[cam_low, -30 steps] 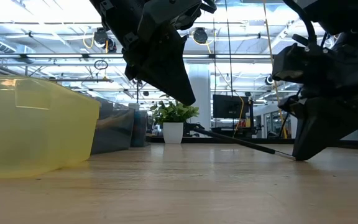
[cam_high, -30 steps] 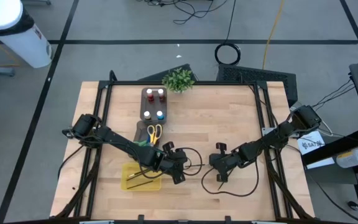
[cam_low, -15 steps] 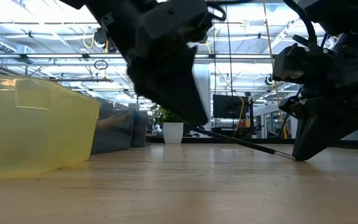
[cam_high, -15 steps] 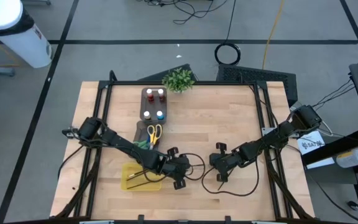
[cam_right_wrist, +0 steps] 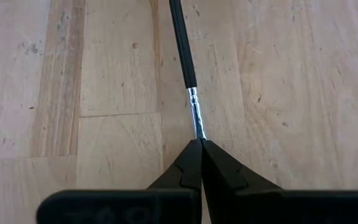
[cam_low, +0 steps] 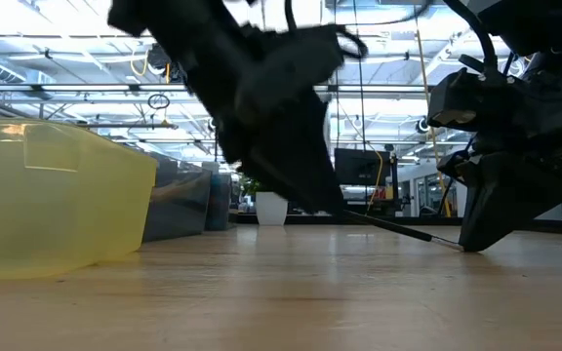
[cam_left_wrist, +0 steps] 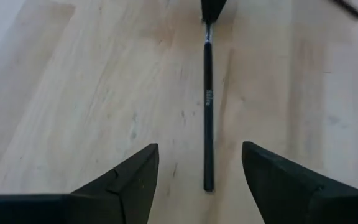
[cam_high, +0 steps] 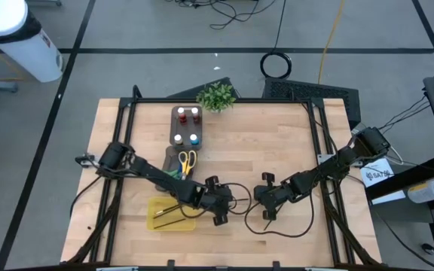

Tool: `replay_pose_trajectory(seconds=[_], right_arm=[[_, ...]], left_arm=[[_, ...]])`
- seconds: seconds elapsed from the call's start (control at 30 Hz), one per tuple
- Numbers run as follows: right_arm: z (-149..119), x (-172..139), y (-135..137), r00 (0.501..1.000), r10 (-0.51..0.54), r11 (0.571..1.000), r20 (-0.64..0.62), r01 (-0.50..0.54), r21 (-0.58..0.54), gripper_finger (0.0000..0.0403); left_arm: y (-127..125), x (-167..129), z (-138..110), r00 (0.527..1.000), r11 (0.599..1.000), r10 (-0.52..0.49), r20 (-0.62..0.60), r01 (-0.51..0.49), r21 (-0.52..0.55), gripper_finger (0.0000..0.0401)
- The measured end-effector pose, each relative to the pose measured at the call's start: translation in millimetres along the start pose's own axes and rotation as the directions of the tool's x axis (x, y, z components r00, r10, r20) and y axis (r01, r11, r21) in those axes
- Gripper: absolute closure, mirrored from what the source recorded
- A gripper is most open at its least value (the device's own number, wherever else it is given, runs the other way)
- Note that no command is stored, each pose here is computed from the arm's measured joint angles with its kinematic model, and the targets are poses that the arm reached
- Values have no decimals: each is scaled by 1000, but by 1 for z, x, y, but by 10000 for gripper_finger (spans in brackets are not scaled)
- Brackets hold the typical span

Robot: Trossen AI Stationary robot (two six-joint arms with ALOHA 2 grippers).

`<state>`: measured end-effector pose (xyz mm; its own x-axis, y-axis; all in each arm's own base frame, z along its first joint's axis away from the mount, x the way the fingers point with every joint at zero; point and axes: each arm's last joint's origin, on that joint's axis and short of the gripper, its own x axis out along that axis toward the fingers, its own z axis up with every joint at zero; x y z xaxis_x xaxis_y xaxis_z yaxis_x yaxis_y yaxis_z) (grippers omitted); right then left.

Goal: Pick & Place Paint Supplies
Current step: Put the black paint brush into the yellow bin

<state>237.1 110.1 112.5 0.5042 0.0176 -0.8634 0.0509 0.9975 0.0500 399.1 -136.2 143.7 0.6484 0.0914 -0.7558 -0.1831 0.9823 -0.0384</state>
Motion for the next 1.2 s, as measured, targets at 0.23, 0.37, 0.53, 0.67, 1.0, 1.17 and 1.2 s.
replay_pose_trajectory(seconds=[0.23,0.37,0.53,0.67,1.0,1.17,1.2], right_arm=[[0,0,0,1000,1,1000,1,-1,1,403],[0,0,0,1000,1,1000,1,-1,1,403],[0,0,0,1000,1,1000,1,-1,1,403],[0,0,0,1000,1,1000,1,-1,15,403],[2,-18,2,996,90,995,3,-90,46,403],[7,-47,13,976,188,980,111,-194,47,403],[5,-50,15,972,195,979,129,-202,37,403]], left_arm=[[6,14,-4,1000,1000,13,-20,-13,-17,163],[5,14,-3,1000,1000,-25,-13,25,-18,203],[4,15,-1,997,997,-73,-13,72,-26,292],[8,16,1,994,994,-102,-30,101,-40,379],[2,-13,12,990,990,-140,-2,140,1,392],[-16,-74,11,990,988,-138,-34,140,70,392],[-21,-87,7,990,988,-126,-57,131,86,392]])
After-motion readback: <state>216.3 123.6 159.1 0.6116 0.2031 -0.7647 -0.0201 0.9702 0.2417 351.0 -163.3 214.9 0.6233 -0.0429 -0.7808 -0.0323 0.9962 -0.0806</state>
